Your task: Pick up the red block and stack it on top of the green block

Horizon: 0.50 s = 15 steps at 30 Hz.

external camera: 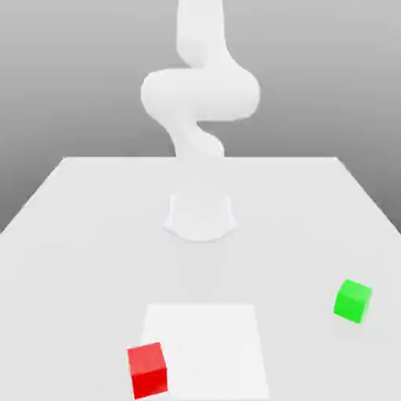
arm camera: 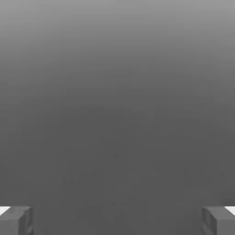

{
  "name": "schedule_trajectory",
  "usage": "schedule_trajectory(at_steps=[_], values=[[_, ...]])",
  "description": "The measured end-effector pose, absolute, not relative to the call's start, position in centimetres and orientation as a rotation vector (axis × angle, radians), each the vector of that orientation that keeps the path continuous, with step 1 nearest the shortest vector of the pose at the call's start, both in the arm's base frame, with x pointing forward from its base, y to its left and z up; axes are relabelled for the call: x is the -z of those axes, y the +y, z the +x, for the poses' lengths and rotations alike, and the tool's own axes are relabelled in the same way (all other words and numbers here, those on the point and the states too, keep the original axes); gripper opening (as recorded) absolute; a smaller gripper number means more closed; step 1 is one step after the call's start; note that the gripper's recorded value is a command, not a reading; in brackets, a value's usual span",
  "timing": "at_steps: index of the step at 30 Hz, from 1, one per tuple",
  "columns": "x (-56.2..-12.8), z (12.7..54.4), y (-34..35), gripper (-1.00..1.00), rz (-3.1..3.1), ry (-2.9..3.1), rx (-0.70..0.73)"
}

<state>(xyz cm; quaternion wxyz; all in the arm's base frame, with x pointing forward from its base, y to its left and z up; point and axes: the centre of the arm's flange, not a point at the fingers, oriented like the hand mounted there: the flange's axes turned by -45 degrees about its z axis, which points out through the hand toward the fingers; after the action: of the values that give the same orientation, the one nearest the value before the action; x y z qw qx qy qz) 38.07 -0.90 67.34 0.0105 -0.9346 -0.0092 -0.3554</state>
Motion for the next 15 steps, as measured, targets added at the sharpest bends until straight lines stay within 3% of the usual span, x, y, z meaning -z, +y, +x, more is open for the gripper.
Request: schedule_trajectory(at_steps=[7,15], values=[[-55.2,45.6,-2.8,0.0,-2.982,-0.158,0.798],[-40.0,49.5,-4.6,0.0,-3.041,-0.287,0.458]])
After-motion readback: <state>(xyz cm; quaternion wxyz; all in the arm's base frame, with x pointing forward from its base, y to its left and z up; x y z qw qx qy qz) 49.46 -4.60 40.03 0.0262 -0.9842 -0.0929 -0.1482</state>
